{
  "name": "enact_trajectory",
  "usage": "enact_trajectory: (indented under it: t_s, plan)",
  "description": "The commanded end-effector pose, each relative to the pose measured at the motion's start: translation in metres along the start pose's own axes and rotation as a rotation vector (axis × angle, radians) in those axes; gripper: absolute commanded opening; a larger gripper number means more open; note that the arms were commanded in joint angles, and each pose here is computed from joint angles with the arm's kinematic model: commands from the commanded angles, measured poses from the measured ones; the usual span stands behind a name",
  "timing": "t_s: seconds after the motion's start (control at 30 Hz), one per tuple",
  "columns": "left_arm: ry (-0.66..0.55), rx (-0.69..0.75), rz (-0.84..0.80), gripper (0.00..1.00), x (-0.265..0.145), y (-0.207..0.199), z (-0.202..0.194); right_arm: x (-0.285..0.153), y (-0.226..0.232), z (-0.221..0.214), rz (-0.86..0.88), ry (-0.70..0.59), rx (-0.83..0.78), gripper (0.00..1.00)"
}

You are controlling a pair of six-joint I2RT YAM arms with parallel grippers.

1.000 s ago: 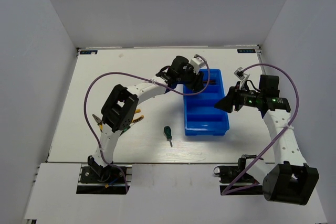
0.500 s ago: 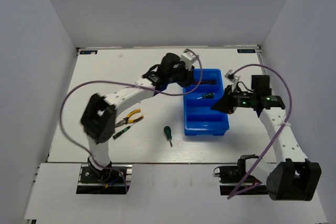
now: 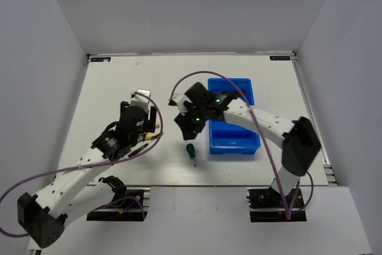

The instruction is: Sort the tools into containers

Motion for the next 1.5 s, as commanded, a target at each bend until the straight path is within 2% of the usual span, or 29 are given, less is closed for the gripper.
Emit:
enact_trajectory:
  t_s: [0.0, 0.03, 0.07, 0.27, 0.37, 0.57, 0.6, 0.7, 1.23, 1.37, 1.4, 1.47]
  plan:
    - [-0.245, -0.138, 0.119, 0.84, -0.033, 0.035, 0.045, 0.023, -0.014, -0.003, -0.199, 0.138, 0.143, 0.55]
    - [-0.247, -0.119, 0.121, 0.84, -0.035, 0.038, 0.041, 0.028, -0.017, -0.005, -0.241, 0.155, 0.201, 0.55]
    - [-0.257, -0.126, 0.117, 0.84, -0.037, 0.039, 0.043, 0.040, -0.020, -0.011, -0.268, 0.200, 0.204, 0.58]
    - [-0.222, -0.024, 0.051, 0.85, -0.032, 0.028, 0.039, 0.046, -0.033, -0.021, -0.334, 0.240, 0.212, 0.66]
    - [-0.199, 0.012, -0.027, 0.85, -0.028, 0.014, 0.036, 0.048, -0.030, -0.030, -0.320, 0.265, 0.216, 0.66]
    - [-0.207, 0.016, -0.039, 0.85, -0.030, 0.014, 0.038, 0.069, -0.017, -0.055, -0.244, 0.333, 0.264, 0.66]
    - [-0.215, 0.012, -0.042, 0.85, -0.032, 0.014, 0.039, 0.071, -0.008, -0.054, -0.182, 0.330, 0.277, 0.65]
    - [-0.215, 0.012, -0.042, 0.85, -0.032, 0.014, 0.039, 0.075, 0.000, -0.054, -0.152, 0.336, 0.284, 0.65]
    - [-0.221, 0.018, -0.052, 0.85, -0.034, 0.014, 0.041, 0.102, 0.006, -0.083, -0.174, 0.436, 0.273, 0.64]
    - [-0.221, 0.018, -0.052, 0.85, -0.034, 0.014, 0.041, 0.106, 0.001, -0.086, -0.229, 0.445, 0.239, 0.47]
    - [-0.221, 0.018, -0.052, 0.85, -0.034, 0.014, 0.041, 0.107, 0.001, -0.087, -0.237, 0.448, 0.239, 0.33]
    - [-0.229, 0.013, -0.054, 0.85, -0.036, 0.014, 0.042, 0.107, 0.001, -0.085, -0.226, 0.441, 0.222, 0.12]
Point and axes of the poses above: each gripper's point midway between its finger pads, its own x axis out along the fingers, its own y axis along the line the jaws close on, z = x × y, the point moved 2 cm from there along -x, back along the fingers, and after that the axes turned 11 degrees about -x, right-handed, at the moved point
